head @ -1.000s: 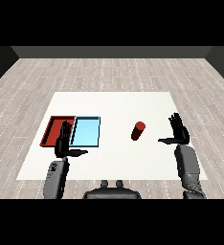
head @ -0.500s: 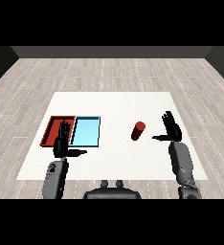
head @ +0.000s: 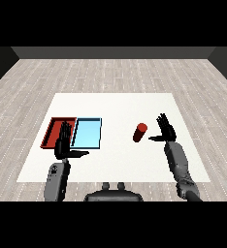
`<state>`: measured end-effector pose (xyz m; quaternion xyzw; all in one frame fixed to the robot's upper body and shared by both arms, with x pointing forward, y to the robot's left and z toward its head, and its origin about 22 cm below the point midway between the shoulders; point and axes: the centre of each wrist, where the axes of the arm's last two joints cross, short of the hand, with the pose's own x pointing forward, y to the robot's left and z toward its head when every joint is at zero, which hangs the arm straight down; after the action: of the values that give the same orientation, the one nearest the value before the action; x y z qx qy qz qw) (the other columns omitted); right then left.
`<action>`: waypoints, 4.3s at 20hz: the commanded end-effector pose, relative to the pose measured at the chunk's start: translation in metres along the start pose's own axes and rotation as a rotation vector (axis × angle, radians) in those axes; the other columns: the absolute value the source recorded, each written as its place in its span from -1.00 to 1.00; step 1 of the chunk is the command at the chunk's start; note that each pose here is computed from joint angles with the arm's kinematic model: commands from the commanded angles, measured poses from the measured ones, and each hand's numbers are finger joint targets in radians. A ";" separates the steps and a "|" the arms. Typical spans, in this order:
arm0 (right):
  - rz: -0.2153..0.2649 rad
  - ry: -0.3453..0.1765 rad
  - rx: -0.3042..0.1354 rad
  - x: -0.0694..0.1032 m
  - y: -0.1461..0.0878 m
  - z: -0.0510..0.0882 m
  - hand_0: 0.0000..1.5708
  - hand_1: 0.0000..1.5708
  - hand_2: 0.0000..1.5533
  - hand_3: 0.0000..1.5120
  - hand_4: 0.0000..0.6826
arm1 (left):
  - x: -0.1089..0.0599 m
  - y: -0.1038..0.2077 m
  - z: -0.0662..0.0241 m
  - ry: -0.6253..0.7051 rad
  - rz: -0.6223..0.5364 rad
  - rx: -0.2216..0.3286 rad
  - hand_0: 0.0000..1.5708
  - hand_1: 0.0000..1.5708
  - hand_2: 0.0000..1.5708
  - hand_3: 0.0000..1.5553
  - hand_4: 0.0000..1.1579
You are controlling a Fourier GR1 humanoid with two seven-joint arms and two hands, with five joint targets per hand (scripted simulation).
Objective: Pick the red can and put it in the red box
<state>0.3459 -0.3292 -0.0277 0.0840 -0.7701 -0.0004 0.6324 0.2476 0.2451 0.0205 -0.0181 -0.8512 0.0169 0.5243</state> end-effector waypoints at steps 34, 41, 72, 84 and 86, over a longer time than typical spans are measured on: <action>-0.132 0.107 0.064 -0.060 0.066 -0.011 -1.00 -1.00 -1.00 -1.00 -1.00 | 0.011 0.005 0.0072 -0.009 0.006 0.005 -1.00 -1.00 -1.00 -1.00 -1.00; -0.132 0.136 0.091 -0.047 0.088 -0.036 -1.00 -1.00 -1.00 -1.00 -1.00 | -0.014 -0.001 0.0135 -0.017 -0.005 0.014 -1.00 -1.00 -1.00 -1.00 -1.00; 0.124 0.026 0.002 -0.029 0.091 -0.053 0.83 0.83 0.85 0.81 0.82 | -0.003 0.013 -0.0055 -0.002 0.007 -0.042 -1.00 -1.00 -1.00 -1.00 -1.00; 0.123 -0.155 0.022 0.031 0.101 -0.055 0.86 0.86 0.85 0.84 0.92 | 0.001 -0.030 -0.0184 0.061 0.025 -0.124 -1.00 -1.00 -1.00 -1.00 -1.00; 0.123 -0.145 0.020 0.040 0.095 -0.054 0.84 0.84 0.84 0.83 0.91 | 0.007 -0.040 0.0124 0.080 0.039 -0.119 -1.00 -1.00 -1.00 -1.00 -1.00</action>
<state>0.3834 -0.2294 0.0095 0.0358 -0.8084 0.0369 0.5864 0.2485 0.2123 0.0193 -0.0585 -0.8369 -0.0214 0.5438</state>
